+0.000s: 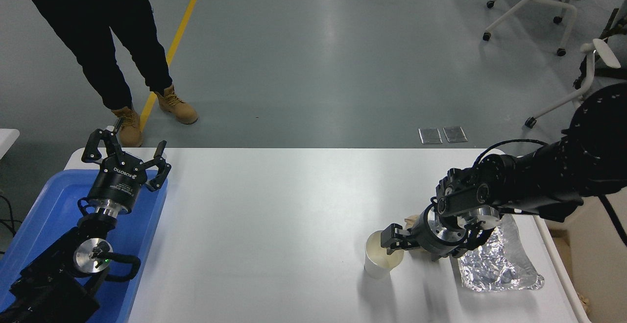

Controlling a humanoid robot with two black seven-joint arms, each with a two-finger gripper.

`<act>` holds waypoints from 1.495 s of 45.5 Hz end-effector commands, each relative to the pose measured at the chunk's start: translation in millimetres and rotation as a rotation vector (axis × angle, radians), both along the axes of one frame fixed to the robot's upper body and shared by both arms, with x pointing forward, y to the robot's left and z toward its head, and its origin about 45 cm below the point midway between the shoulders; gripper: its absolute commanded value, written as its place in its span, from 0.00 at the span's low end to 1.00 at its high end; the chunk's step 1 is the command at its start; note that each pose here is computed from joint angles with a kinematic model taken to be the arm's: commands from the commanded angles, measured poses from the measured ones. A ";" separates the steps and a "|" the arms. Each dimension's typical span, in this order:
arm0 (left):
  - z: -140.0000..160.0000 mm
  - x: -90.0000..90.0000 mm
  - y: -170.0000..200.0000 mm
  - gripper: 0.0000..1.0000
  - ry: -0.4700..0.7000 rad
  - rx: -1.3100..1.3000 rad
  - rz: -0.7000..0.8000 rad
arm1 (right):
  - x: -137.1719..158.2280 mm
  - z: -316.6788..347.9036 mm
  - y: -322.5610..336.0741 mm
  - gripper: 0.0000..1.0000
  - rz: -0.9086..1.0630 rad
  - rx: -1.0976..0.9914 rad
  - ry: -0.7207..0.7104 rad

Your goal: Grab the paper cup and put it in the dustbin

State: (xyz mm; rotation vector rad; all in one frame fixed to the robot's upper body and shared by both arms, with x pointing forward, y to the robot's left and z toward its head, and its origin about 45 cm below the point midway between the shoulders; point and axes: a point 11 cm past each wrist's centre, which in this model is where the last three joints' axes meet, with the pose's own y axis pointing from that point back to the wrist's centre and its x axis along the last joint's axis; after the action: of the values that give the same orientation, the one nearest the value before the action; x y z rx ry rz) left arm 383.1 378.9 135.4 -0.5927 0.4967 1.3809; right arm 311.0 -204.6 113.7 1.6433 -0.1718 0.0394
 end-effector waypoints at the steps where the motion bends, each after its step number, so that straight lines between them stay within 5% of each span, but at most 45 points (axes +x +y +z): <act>1: -0.4 -0.1 -0.1 0.98 0.001 0.000 0.001 | -1.2 -4.0 6.2 0.00 0.059 0.005 -0.029; 28: 0.0 -0.1 0.5 0.98 0.000 0.000 0.000 | 27.7 36.1 -1.8 0.00 0.021 0.026 -0.111; 47: 0.2 0.0 0.2 0.98 0.000 0.000 0.001 | 81.2 203.5 -21.4 0.00 -0.040 0.144 -0.319; 68: -0.1 -0.1 0.6 0.98 0.001 0.001 0.002 | 87.4 308.7 -40.4 0.00 -0.058 0.240 -0.438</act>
State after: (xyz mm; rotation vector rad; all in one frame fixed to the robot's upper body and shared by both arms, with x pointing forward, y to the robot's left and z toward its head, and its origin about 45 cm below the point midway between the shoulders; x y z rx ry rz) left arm 383.1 379.0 135.4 -0.5923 0.4965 1.3817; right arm 400.5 -235.4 377.1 1.8046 -0.5251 0.3148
